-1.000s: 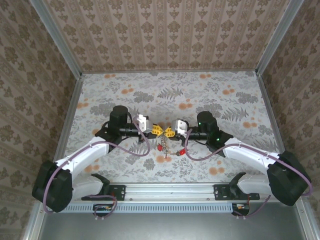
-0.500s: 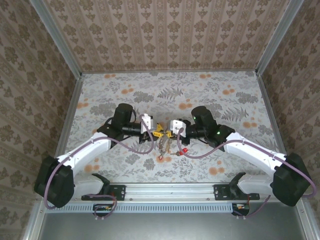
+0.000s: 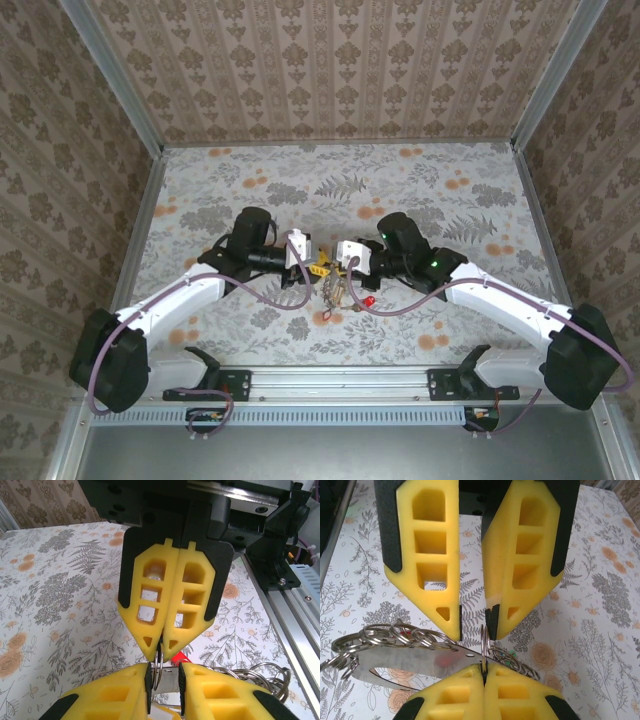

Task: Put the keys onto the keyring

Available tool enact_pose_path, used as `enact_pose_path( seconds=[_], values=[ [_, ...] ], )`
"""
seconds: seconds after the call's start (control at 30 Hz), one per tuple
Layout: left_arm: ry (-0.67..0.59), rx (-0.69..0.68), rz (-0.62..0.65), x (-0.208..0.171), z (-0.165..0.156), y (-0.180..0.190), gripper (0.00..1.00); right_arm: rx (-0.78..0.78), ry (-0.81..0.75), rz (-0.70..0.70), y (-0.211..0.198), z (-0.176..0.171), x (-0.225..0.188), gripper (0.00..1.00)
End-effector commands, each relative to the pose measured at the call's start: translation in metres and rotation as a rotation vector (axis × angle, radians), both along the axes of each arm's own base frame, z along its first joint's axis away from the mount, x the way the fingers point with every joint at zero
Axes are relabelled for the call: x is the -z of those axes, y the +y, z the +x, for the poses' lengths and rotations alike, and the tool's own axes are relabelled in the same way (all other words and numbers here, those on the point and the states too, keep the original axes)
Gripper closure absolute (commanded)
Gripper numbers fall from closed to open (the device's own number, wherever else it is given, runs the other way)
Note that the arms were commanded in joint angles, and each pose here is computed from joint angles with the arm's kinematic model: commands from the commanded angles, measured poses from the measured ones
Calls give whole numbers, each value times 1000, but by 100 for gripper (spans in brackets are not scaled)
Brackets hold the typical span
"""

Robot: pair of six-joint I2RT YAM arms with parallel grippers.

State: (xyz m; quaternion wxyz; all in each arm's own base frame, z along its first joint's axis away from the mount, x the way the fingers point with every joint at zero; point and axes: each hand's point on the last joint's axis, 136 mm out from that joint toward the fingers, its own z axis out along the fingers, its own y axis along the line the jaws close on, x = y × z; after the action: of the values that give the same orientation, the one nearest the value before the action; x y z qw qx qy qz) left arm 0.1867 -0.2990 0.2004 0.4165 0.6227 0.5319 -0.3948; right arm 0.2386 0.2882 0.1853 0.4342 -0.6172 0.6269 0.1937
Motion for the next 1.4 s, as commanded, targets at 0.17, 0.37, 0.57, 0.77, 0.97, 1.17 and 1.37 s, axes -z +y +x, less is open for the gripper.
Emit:
enact_pose_path(
  seconds=[0.17,0.37,0.57,0.77,0.97,1.17,1.37],
  values=[
    [-12,21,18,-2,1,-5,81,-3,-52,39,8,7,-19,100],
    [-17,9,38,3,4,-6,80,-16,-53,71,10,3,-23,100],
    [-44,2,37,1,6,-6,100,-30,-41,85,11,0,-21,100],
    [-100,14,-27,-14,1,-5,100,-57,-11,201,7,-6,-24,77],
    [-110,36,-92,-26,-4,-3,100,-77,6,311,4,-9,-30,70],
    [-116,47,-135,-34,-5,-4,100,-88,7,370,6,-8,-37,77],
    [-117,40,-137,-34,-4,-4,100,-101,11,389,7,-10,-40,92]
  ],
)
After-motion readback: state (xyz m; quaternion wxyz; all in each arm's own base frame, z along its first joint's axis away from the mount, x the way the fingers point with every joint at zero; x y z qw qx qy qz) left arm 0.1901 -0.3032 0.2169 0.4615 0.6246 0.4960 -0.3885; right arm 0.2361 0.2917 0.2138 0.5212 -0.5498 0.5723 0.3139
